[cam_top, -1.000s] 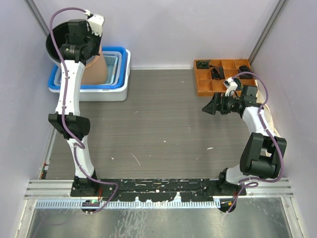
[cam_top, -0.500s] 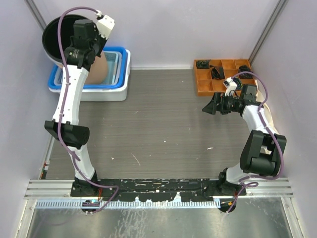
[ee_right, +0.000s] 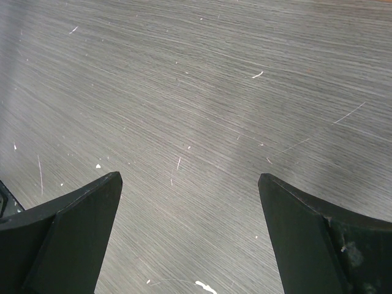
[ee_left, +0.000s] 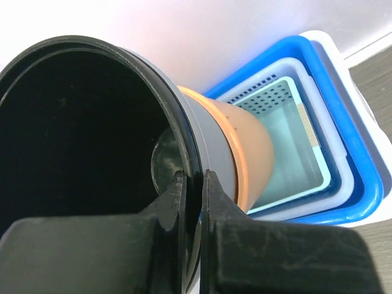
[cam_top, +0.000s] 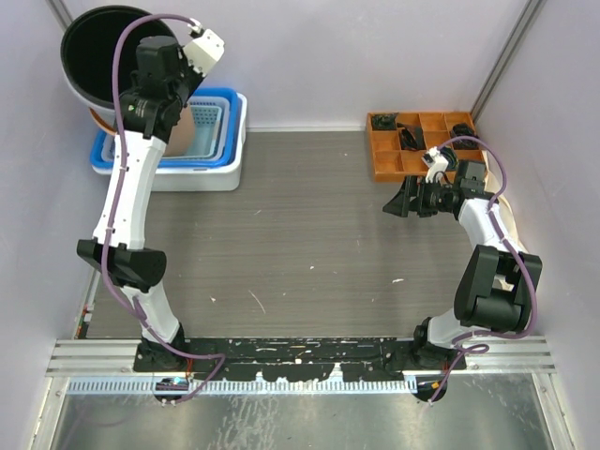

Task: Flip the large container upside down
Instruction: Pick up the container from the container.

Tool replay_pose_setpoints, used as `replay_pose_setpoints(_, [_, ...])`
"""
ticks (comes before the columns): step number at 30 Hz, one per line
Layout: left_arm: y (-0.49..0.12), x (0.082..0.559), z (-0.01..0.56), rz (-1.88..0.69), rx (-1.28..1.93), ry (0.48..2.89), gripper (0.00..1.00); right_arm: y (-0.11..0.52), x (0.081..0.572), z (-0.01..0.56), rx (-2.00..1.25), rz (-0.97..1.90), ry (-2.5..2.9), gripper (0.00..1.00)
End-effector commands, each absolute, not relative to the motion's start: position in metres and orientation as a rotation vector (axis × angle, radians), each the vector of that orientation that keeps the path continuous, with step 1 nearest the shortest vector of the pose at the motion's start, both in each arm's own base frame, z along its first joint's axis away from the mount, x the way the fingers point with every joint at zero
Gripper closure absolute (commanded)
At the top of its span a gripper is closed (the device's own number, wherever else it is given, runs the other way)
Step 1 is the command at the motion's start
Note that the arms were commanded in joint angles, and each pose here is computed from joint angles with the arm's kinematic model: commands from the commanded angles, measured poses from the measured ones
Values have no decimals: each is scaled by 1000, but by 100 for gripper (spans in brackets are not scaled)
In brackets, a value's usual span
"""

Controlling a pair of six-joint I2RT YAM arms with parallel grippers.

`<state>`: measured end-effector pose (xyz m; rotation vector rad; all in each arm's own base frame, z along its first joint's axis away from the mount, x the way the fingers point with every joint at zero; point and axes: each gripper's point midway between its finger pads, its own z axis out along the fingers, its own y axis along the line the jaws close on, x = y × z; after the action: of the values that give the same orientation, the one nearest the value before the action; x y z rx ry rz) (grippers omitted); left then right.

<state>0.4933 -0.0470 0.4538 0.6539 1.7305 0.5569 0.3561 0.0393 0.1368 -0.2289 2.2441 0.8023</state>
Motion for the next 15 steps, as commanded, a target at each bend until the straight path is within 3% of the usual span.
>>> replay_pose_setpoints(1, [-28, 479, 509, 687, 585, 1568, 100, 38, 368, 155, -269, 770, 2192, 0])
replay_pose_setpoints(11, [-42, 484, 479, 518, 554, 1699, 97, 40, 367, 154, -272, 771, 2194, 0])
replay_pose_setpoints(15, [-51, 470, 497, 372, 486, 1679, 83, 40, 367, 154, -273, 775, 2196, 0])
